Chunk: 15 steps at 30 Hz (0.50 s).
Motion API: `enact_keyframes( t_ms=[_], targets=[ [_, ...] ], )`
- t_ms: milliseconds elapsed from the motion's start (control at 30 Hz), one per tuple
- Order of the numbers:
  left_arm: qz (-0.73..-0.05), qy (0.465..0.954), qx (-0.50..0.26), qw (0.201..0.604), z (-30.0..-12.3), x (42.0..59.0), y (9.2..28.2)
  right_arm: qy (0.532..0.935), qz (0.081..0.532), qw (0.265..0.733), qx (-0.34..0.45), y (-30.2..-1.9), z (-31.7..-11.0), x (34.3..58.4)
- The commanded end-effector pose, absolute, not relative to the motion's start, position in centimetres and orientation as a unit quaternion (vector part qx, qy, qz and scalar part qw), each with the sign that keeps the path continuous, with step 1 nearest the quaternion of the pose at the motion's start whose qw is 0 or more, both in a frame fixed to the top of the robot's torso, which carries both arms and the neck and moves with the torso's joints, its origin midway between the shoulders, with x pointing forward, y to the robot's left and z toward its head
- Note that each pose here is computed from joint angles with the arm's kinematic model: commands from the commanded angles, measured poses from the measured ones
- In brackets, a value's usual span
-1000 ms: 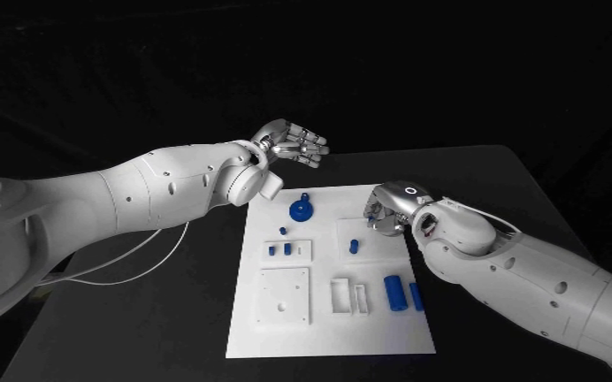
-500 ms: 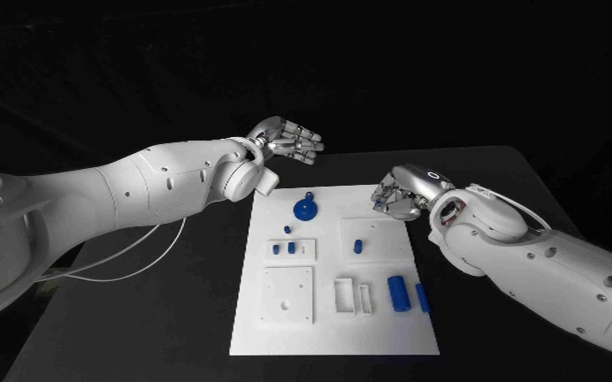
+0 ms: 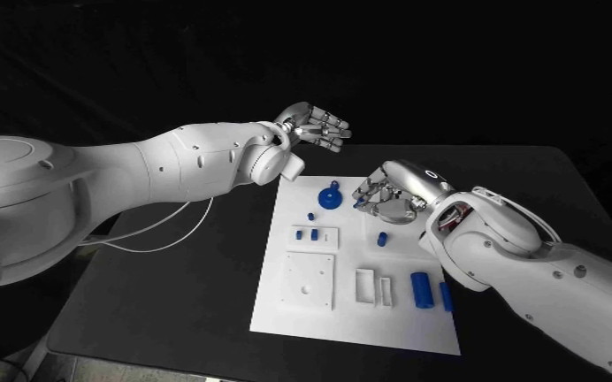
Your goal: Assemble the parts on the task board
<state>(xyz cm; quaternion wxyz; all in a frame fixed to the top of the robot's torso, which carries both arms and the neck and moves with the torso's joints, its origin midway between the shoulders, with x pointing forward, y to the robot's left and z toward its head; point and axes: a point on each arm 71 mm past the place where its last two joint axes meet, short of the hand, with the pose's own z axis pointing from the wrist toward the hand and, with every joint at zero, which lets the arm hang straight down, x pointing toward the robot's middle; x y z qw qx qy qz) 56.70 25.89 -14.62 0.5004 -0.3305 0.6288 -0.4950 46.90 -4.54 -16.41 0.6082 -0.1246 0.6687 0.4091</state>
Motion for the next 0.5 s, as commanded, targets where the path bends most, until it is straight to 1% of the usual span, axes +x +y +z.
enact_keyframes(
  t_ms=[33,100,300,500],
  targets=[
    [-0.510,0.621,-0.328,0.496,-14.4,56.6,25.3,0.666,0.418,0.596,-0.162,-3.1,-17.0,45.8],
    [-0.511,0.621,-0.328,0.496,-14.4,56.6,25.2,0.668,0.420,0.589,-0.173,-2.4,-17.4,45.3],
    [-0.514,0.621,-0.326,0.494,-14.4,56.7,24.6,0.676,0.420,0.565,-0.217,-0.1,-19.7,43.5],
    [-0.518,0.622,-0.324,0.491,-14.4,56.6,24.1,0.678,0.413,0.558,-0.242,1.1,-21.3,42.6]
  ],
)
